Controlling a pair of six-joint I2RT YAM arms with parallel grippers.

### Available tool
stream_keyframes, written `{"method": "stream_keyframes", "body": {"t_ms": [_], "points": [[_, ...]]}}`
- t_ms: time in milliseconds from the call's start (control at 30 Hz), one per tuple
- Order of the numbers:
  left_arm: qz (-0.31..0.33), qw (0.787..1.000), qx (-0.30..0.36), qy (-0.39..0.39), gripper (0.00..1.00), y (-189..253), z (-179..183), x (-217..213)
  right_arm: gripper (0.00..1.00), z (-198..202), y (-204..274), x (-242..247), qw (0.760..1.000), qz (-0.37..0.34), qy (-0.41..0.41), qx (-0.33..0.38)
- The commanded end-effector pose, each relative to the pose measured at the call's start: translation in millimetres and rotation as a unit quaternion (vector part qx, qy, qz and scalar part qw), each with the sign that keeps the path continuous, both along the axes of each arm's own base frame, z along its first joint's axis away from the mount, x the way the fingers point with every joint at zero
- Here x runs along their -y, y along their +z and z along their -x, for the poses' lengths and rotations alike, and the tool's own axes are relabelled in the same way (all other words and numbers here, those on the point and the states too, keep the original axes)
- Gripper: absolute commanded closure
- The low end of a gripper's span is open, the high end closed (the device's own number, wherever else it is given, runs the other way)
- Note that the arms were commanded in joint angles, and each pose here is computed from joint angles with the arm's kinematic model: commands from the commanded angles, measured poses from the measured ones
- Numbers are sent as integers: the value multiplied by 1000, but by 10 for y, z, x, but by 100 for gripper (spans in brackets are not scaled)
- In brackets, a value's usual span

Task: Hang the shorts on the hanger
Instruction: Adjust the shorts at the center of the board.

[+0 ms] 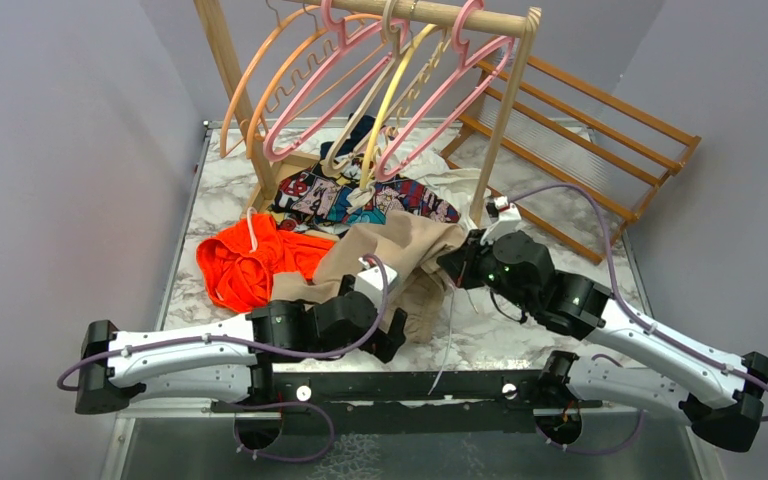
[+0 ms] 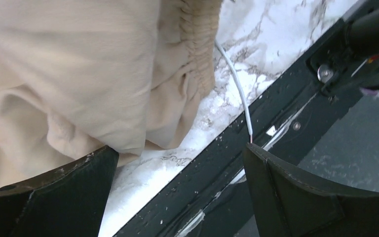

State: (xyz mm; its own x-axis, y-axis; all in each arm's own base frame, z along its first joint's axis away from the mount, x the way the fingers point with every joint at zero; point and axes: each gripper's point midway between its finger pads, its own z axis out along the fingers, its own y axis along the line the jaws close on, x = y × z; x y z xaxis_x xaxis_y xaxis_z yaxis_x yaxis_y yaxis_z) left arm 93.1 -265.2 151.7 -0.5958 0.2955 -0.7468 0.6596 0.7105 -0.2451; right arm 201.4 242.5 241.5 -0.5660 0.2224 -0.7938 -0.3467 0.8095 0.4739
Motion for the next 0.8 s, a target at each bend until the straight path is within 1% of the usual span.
{"method": "stream_keyframes", "body": {"t_ms": [0,100,200,267,333,400,533,667,767], "points": [[52,996,29,67,1,277,-157,-144,99,-20,113,162,999,4,-17,31],[52,995,27,82,1,312,-153,-292,99,-6,179,193,999,4,-13,43],[29,992,37,113,1,326,-205,-532,99,10,238,190,998,2,-3,55],[28,990,45,133,1,394,-245,-655,99,24,258,184,998,3,5,60],[35,988,47,141,4,458,-252,-695,99,37,291,183,998,0,10,65],[41,990,36,134,9,456,-214,-662,99,48,319,184,997,-3,15,71],[19,995,-1,95,21,217,-76,-483,99,69,325,190,997,-6,18,73],[3,998,-34,54,23,-48,48,-254,99,94,289,170,998,-9,24,66],[-2,998,-25,56,21,-163,-2,-174,99,112,284,155,997,-12,30,63]]}}
